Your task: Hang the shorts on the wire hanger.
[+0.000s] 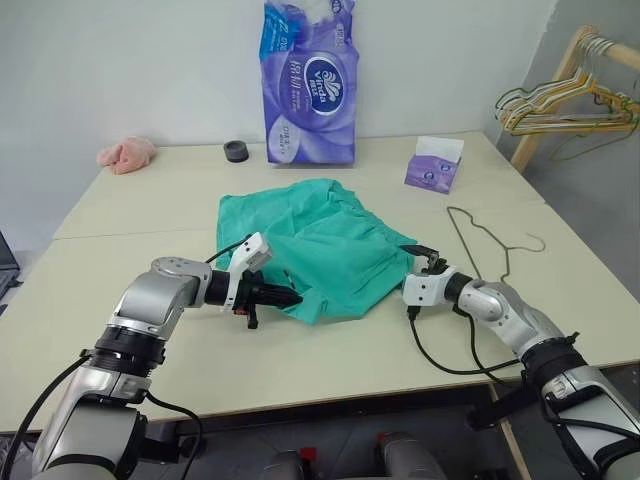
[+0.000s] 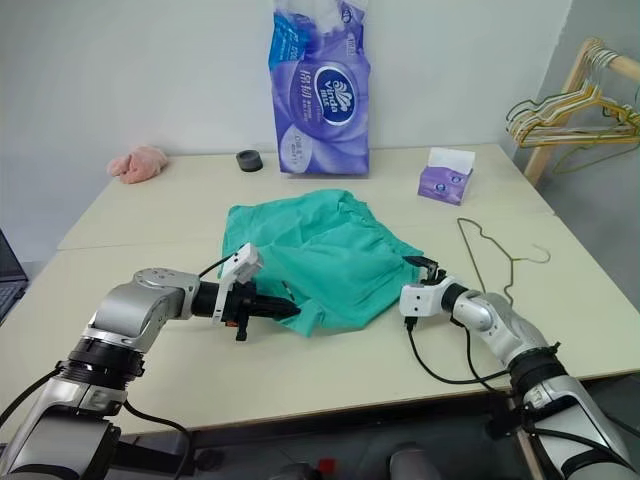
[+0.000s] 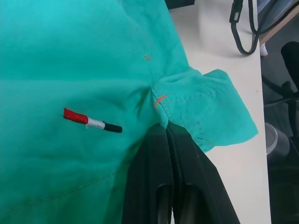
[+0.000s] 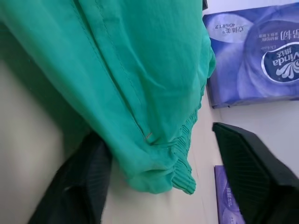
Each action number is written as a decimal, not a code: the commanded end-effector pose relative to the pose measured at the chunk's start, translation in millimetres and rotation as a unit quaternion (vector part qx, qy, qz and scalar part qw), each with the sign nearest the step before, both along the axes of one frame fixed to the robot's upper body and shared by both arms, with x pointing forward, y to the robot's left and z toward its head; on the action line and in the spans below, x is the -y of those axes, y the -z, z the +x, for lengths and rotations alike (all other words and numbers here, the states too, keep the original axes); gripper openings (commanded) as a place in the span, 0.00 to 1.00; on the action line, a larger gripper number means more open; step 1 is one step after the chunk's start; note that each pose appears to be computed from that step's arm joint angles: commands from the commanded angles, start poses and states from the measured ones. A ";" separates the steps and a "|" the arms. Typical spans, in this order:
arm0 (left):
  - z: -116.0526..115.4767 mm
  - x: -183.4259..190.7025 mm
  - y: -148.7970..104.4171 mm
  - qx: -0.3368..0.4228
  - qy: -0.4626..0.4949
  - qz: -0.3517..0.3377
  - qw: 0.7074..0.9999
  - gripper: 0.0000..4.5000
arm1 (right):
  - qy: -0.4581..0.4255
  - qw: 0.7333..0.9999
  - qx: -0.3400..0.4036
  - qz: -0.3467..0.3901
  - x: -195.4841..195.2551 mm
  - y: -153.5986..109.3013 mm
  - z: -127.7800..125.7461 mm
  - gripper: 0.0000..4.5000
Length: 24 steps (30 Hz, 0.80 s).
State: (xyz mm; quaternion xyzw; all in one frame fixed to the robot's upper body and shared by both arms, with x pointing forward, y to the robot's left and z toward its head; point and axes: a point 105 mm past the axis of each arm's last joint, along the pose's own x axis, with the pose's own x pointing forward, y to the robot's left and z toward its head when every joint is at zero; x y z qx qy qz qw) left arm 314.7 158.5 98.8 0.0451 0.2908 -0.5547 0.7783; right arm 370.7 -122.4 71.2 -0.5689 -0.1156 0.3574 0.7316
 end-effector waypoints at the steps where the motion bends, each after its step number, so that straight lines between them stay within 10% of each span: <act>1: 1.2 -9.5 -9.5 0.015 -0.006 -0.001 1.000 0.00 | -0.034 0.999 0.036 0.015 -12.8 -15.3 1.3 0.49; 7: -8.2 -19.9 0.8 -0.002 -0.009 0.015 1.000 0.00 | -0.080 0.996 0.043 -0.001 -24.6 -14.9 -3.8 0.02; 24: -71.9 5.6 40.9 -0.064 0.136 0.050 0.987 0.00 | -0.114 0.980 -0.066 -0.150 50.5 5.1 -71.8 0.01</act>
